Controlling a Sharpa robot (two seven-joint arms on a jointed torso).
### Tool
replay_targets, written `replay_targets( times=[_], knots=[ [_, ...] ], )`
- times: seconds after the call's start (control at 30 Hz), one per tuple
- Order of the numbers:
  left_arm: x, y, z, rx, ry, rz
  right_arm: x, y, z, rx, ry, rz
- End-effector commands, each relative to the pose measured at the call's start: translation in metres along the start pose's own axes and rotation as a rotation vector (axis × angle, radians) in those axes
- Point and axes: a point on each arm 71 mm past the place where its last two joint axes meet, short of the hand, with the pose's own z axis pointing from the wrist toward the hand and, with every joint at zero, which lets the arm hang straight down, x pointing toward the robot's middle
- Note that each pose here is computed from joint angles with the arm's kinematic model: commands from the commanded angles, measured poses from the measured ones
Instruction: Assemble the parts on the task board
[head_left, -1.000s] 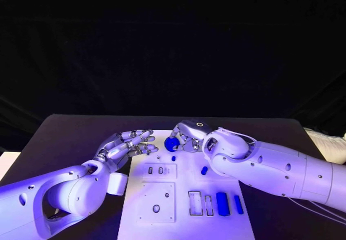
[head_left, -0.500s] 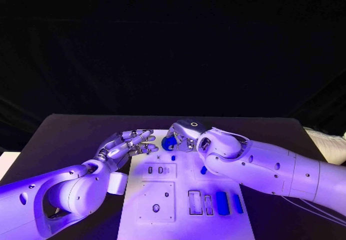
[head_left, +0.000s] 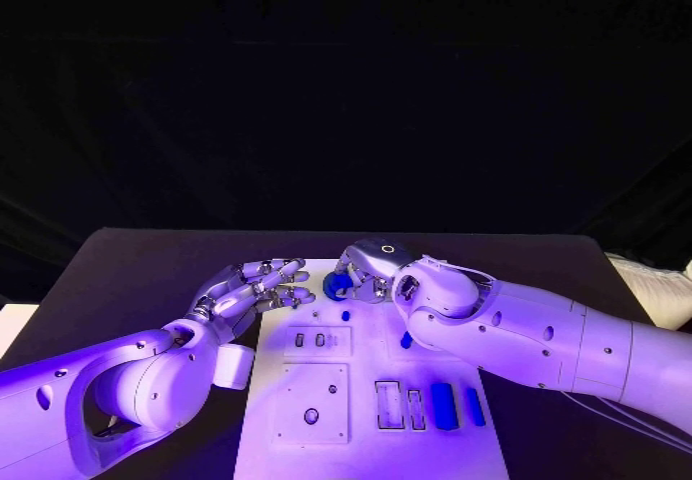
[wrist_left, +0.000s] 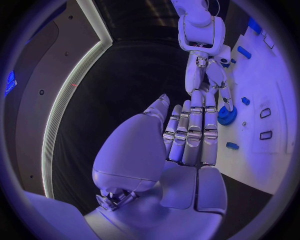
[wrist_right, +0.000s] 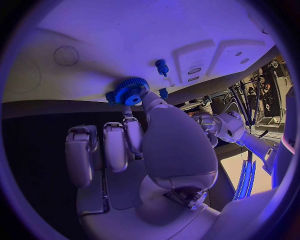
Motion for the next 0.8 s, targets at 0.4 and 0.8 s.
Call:
replay_targets(
  times=[0.4,0.8],
  knots=[
    [0.0023,-0.0008,-0.0002,0.001,0.023,-0.011,0.0078,-0.0032,-0.0002,0.034,0.085,-0.004],
    [0.0020,-0.0006,0.0001,0.000,0.022,-0.011,0.0096,-0.0100,-0.0007,0.073,0.104,0.027]
  ],
)
